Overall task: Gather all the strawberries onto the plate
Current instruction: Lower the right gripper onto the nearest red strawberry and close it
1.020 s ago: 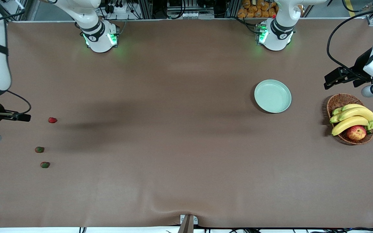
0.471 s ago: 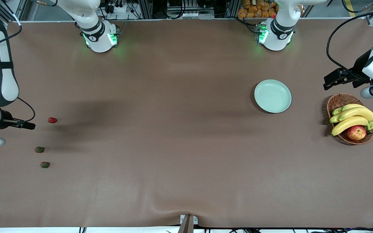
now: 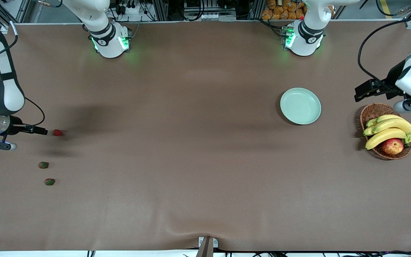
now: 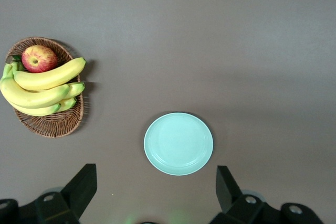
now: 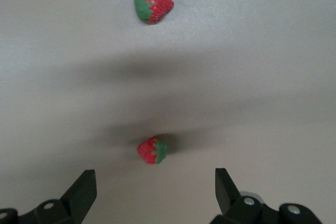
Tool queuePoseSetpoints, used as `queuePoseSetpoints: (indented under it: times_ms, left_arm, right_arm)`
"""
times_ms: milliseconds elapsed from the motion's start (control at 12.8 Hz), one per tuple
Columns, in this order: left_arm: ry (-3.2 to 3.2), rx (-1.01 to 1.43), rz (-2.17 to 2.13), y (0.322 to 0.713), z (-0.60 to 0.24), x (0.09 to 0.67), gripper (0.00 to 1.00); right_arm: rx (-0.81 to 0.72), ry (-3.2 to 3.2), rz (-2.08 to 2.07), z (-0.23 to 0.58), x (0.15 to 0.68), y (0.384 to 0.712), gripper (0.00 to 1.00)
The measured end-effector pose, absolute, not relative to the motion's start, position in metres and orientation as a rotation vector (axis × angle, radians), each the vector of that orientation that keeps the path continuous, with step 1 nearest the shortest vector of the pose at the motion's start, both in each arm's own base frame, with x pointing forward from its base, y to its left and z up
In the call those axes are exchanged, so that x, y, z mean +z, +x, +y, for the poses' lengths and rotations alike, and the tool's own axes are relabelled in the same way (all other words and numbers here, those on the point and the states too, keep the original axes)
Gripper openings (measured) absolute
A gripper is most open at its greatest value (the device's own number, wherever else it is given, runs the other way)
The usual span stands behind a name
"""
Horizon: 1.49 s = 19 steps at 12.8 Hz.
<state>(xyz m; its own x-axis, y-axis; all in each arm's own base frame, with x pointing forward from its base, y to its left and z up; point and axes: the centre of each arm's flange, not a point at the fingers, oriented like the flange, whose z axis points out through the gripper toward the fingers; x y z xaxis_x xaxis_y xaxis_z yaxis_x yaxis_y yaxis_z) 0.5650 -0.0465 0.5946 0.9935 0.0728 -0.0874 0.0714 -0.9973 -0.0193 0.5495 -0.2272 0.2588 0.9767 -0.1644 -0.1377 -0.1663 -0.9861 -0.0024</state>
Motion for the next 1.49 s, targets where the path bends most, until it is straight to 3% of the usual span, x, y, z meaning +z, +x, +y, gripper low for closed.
queuePoseSetpoints:
  times_ms: [314,1490]
  left_arm:
    - [-3.119,0.153,-0.139,0.570,-0.037,0.588,1.00]
    - [-3.123,0.117,-0.162,0.572,-0.028,0.599,1.00]
  right_arm:
    - [0.153,-3.117,0.217,-0.205,0.209,0.533,1.00]
    - [0.157,-3.114,0.218,-0.200,0.186,0.520,1.00]
